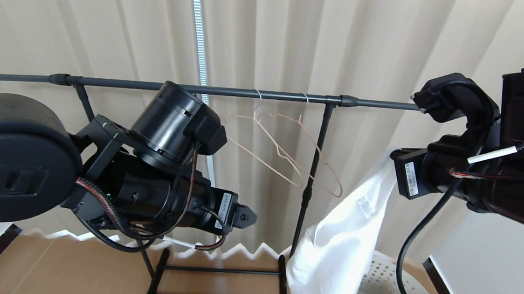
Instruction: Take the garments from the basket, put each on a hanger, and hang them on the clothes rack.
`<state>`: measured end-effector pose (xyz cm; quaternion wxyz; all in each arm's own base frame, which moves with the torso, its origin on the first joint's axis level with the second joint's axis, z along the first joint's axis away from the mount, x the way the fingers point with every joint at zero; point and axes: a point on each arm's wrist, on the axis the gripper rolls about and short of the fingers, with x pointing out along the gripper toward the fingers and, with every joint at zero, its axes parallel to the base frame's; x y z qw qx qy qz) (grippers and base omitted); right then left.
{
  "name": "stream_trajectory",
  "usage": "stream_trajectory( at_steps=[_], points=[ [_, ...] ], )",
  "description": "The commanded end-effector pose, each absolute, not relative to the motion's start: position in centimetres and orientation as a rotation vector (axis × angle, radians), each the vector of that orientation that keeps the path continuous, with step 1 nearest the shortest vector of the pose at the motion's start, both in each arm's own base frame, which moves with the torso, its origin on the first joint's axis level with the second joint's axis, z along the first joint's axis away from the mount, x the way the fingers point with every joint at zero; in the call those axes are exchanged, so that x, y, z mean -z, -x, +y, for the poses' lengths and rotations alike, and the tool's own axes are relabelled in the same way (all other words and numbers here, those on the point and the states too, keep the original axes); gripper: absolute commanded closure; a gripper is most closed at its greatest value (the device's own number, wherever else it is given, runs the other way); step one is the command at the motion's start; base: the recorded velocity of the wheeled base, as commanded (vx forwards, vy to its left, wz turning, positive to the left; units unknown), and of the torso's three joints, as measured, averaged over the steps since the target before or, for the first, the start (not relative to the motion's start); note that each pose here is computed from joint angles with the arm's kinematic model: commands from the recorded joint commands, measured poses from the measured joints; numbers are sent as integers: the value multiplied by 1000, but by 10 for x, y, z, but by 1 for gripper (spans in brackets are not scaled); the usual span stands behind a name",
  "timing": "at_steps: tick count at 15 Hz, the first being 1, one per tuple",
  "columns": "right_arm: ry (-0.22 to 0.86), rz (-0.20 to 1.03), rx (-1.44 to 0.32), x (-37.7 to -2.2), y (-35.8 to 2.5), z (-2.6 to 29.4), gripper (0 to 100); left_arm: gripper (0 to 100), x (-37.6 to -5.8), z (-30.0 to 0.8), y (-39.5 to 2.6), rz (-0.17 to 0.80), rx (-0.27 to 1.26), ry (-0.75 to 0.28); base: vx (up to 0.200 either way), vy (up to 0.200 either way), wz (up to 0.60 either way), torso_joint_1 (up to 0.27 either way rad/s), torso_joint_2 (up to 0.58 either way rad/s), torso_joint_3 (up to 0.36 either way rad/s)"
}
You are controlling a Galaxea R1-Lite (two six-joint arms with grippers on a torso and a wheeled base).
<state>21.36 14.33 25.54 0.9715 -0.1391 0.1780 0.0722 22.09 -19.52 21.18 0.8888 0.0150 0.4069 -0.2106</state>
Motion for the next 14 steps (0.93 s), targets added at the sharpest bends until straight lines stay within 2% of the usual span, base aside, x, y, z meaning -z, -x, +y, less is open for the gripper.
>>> stream_trajectory(
  at_steps=[1,6,7,8,11,14],
  points=[
    [279,354,-140,-256,-208,137,100,0,-204,-199,-226,864,422,-43,0,0,0,0,0,0],
    [298,355,-140,-256,-204,134,100,0,-198,-204,-235,845,383,-54,200,0,0,-2,0,21],
    [345,354,-136,-255,-199,126,100,0,-198,-203,-237,836,382,-48,200,0,0,27,12,-7],
    [404,360,-147,-251,-193,121,100,0,-196,-207,-243,808,386,-31,0,0,0,0,0,0],
    [493,358,-168,-247,-181,112,100,0,-188,-226,-266,754,398,-14,0,0,0,0,0,0],
    [509,357,-176,-246,-179,111,100,0,-183,-249,-292,733,401,-3,0,0,0,0,0,0]
  ],
)
